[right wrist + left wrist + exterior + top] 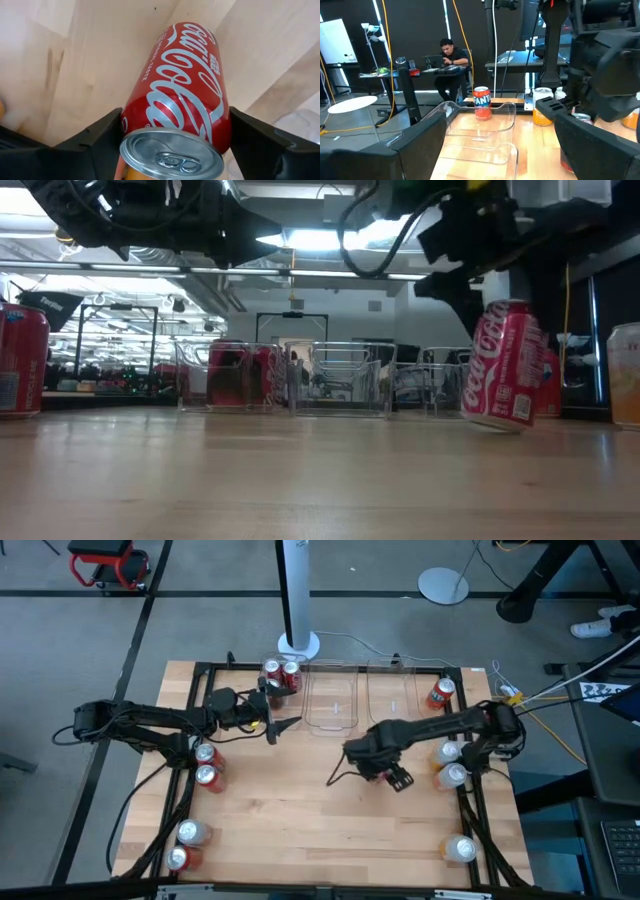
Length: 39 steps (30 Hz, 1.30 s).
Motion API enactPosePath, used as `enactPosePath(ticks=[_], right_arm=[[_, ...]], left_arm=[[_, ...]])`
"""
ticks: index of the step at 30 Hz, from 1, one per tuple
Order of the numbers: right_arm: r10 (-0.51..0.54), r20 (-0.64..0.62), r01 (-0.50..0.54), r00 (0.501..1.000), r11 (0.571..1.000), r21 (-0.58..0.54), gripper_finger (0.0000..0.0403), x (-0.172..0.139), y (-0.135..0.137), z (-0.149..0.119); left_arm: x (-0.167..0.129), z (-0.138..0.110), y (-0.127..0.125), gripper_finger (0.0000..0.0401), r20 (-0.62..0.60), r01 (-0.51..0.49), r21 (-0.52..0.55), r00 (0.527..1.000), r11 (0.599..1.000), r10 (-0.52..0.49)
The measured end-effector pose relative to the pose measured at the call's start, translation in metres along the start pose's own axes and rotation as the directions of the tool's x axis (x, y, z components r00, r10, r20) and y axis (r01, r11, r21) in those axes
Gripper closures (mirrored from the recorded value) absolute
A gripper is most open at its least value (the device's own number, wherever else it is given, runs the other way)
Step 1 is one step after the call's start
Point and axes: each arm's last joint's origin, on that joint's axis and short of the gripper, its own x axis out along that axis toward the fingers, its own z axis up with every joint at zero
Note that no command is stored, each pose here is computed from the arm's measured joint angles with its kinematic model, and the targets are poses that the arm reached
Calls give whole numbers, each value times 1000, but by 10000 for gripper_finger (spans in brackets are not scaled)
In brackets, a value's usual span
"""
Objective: Sort soda cans
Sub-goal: Move the middle right red soda can to the center of the table
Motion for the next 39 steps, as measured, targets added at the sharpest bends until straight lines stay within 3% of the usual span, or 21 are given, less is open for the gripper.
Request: enactPosePath(ticks=[8,19,26,30,33,39], right_arm=[[12,13,-11,1000,999,-35,94,0,-14,3],[-15,10,16,1000,999,-37,38,1,-15,5],[9,-2,-9,1000,999,-36,34,-1,-14,3],[20,-32,-21,999,999,-44,33,-19,-9,1],[-31,-86,26,996,998,-63,33,-38,3,-9],[-187,-13,186,982,982,-19,33,-66,28,-33]], left_arm=[[0,0,0,42,-1,0,0,1000,1000,0],[0,-1,0,42,-6,1,-2,1000,1000,-1],[0,-1,0,42,-6,1,-2,1000,1000,-1],[0,-1,0,42,-12,1,-3,1000,1000,-1],[0,-1,0,42,-13,1,-3,1000,1000,-1],[0,-2,-1,42,-17,5,-10,1000,1000,-5]])
